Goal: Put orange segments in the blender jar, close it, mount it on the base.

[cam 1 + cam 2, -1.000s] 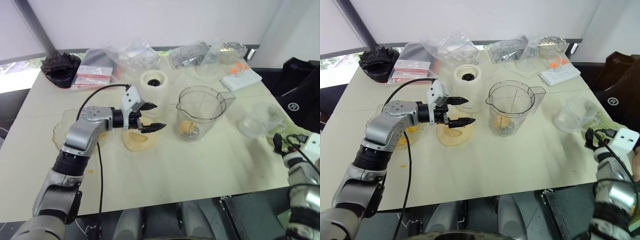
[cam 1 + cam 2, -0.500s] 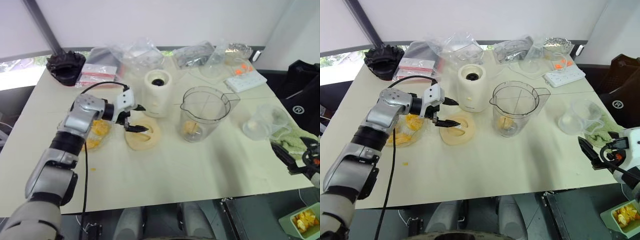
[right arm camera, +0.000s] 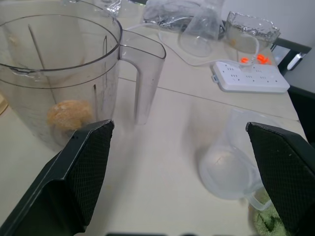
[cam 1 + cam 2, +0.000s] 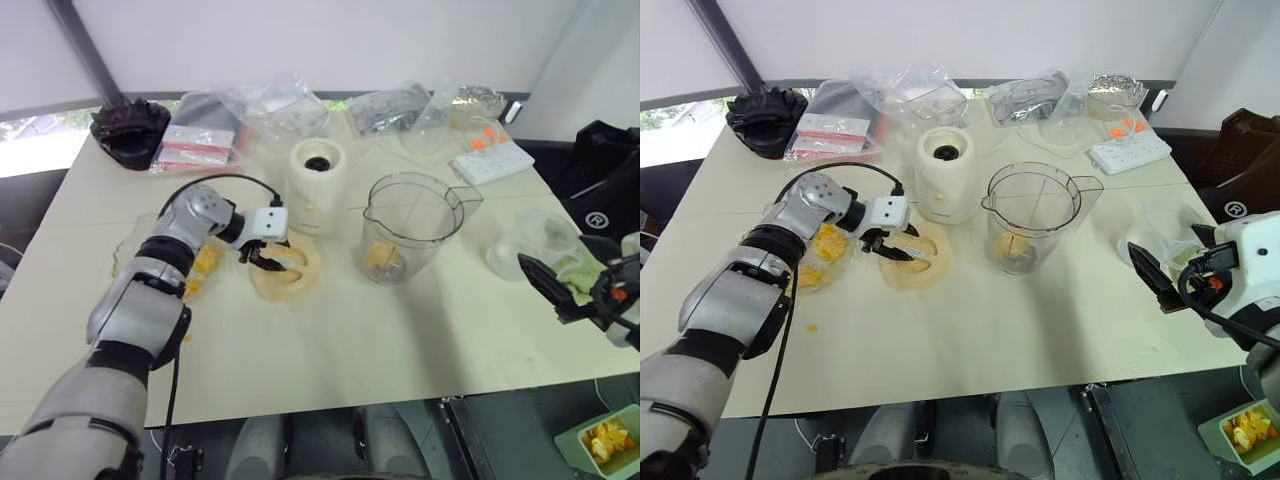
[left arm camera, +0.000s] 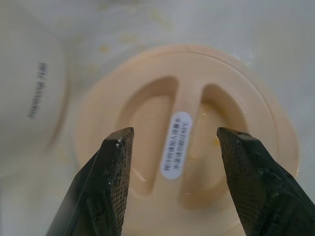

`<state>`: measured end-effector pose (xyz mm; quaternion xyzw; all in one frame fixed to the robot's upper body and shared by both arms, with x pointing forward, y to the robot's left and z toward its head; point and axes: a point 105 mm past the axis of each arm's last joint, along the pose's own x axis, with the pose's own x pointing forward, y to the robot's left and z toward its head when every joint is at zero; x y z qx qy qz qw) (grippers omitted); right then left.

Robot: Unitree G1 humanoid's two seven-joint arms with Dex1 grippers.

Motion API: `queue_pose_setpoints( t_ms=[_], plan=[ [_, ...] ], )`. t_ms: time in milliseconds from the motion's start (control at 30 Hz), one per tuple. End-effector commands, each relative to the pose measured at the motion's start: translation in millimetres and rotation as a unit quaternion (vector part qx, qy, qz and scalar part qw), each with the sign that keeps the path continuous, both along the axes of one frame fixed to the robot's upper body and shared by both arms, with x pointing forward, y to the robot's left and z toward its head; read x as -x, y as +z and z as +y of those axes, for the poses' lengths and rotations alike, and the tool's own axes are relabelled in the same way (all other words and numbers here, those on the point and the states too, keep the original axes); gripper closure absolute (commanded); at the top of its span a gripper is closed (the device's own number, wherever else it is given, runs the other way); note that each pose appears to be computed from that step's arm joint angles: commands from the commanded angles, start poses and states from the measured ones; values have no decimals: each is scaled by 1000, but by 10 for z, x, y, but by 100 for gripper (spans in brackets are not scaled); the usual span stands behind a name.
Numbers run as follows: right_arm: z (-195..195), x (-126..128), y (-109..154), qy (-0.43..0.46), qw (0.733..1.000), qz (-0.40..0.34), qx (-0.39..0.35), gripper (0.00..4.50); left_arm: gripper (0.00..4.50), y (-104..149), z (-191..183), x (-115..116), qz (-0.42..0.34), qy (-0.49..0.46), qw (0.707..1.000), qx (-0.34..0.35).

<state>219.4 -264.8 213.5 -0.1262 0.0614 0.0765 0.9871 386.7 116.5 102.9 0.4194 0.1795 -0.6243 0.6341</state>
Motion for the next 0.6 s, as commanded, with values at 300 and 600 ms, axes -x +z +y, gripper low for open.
queue_pose_setpoints(
  t_ms=[300, 600],
  plan=[
    [125, -31, 135, 12, 999, -28, 20, 0, 170, -216, -73, -92, -39, 9, 996, -79],
    [84, -107, 149, 7, 999, -30, 18, 0, 407, -303, -149, -101, -20, 35, 996, -80]
  ],
)
